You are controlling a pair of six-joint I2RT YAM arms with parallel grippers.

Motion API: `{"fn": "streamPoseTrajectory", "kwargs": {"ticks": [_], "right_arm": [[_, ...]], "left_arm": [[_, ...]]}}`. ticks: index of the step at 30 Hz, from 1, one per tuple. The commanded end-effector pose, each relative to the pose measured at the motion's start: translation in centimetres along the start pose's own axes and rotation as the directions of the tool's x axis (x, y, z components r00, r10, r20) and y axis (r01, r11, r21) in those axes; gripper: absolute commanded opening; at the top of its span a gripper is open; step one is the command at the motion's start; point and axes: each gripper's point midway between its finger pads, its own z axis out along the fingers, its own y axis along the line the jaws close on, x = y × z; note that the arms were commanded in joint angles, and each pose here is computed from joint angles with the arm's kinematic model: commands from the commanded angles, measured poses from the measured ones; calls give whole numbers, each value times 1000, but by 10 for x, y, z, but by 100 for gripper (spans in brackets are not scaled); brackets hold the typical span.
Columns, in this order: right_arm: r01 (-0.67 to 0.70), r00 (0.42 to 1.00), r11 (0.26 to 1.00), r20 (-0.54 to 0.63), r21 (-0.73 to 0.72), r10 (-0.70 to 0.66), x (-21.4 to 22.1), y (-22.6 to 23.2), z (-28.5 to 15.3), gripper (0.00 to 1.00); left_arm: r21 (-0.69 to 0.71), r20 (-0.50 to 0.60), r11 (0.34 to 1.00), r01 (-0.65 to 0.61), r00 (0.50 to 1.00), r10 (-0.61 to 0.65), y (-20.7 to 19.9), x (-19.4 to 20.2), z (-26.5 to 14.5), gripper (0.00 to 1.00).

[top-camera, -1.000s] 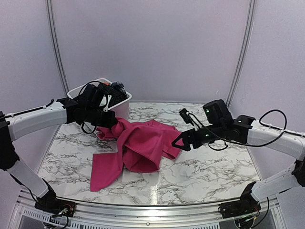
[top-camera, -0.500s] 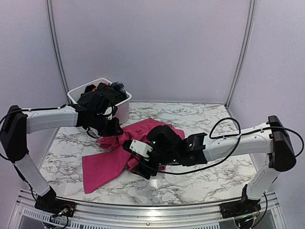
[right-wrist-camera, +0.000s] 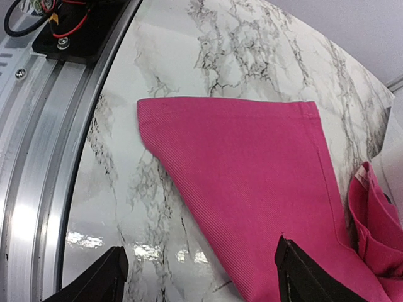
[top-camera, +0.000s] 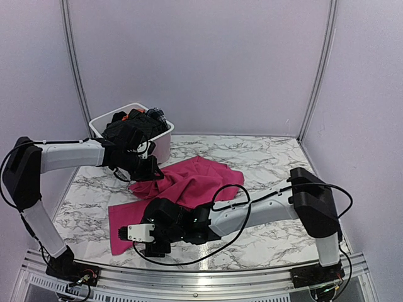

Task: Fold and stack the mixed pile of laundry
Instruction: Flatten out the crumpled trousers at the center of the board.

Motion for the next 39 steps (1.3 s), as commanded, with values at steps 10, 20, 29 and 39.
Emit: {"fn": "streamPoseTrajectory", "kwargs": {"ticks": [10,20,29,39], "right_arm": [[76,996,997,-56,21,-75,4,-5,55,70],[42,982,991,-186,128,-17,18,-29,18,0],[-281,959,887,155,367,239,-28,-95,-161,0],[-693,720,484,544,535,430,14,-179,-353,0]], "left_arm": [[9,-22,999,-45,999,46,2,-2,9,0],[-4,-11,997,-82,997,82,-1,-6,-2,0],[53,88,988,-143,987,138,-35,-17,-50,0],[161,230,900,-406,902,366,-135,14,-157,0]]}}
